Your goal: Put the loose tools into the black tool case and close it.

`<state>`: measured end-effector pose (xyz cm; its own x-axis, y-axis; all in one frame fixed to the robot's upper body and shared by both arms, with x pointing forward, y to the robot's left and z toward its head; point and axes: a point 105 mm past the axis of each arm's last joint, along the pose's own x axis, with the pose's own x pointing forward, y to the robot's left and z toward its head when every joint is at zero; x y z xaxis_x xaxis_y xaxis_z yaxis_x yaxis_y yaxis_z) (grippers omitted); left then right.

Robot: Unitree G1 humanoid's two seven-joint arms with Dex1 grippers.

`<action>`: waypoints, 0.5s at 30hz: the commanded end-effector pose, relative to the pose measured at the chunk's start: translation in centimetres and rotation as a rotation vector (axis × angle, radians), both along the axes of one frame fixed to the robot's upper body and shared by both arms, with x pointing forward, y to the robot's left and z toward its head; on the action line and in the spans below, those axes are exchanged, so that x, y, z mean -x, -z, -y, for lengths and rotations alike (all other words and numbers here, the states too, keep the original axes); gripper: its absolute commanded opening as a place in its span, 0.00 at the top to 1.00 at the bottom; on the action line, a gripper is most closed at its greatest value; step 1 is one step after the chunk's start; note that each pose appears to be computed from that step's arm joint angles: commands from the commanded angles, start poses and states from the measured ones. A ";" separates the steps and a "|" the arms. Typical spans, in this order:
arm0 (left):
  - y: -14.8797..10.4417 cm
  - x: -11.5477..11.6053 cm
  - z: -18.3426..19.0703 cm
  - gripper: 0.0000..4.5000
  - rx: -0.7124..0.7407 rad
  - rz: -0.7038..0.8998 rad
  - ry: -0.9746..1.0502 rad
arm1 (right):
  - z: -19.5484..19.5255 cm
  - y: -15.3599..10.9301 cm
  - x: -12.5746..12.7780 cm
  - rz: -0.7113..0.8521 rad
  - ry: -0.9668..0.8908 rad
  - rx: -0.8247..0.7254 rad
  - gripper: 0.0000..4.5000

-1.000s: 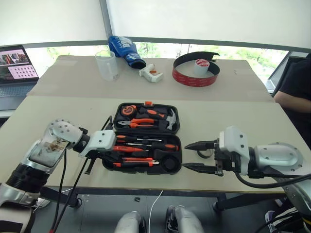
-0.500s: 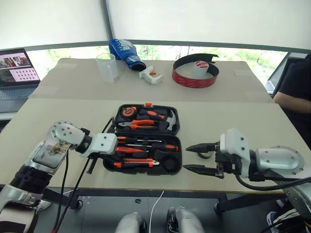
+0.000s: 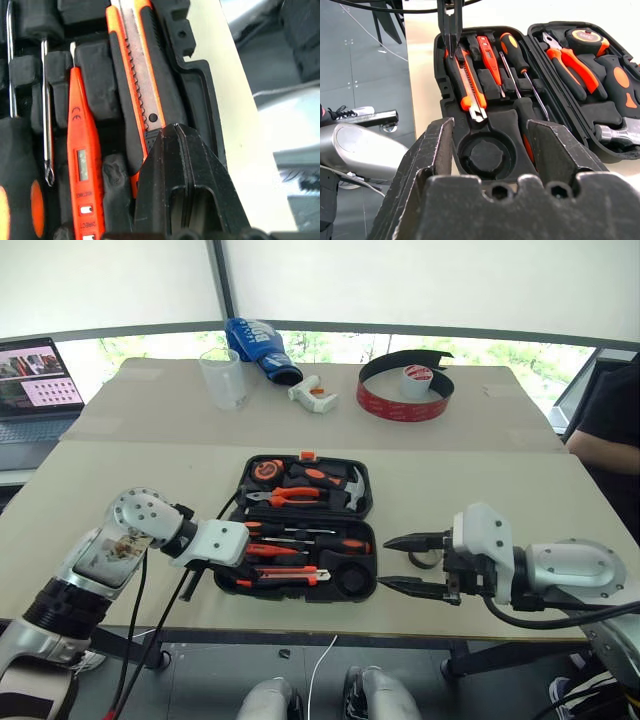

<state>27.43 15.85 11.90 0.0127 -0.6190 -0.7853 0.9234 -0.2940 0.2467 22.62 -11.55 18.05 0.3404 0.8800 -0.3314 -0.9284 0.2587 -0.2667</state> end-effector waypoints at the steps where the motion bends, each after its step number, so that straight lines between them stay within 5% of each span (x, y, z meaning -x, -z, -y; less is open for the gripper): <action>1: 1.9 0.2 -0.2 1.00 -0.043 -0.044 -0.013 | 0.0 -0.8 0.2 0.045 0.001 0.001 0.27; 10: -3.0 -0.4 0.6 1.00 0.219 -0.142 -0.142 | 1.6 -0.2 0.1 0.028 0.089 0.026 0.27; 15: -8.9 -0.6 0.9 0.67 0.474 -0.199 -0.213 | 5.3 0.7 -0.2 -0.029 0.247 0.067 0.27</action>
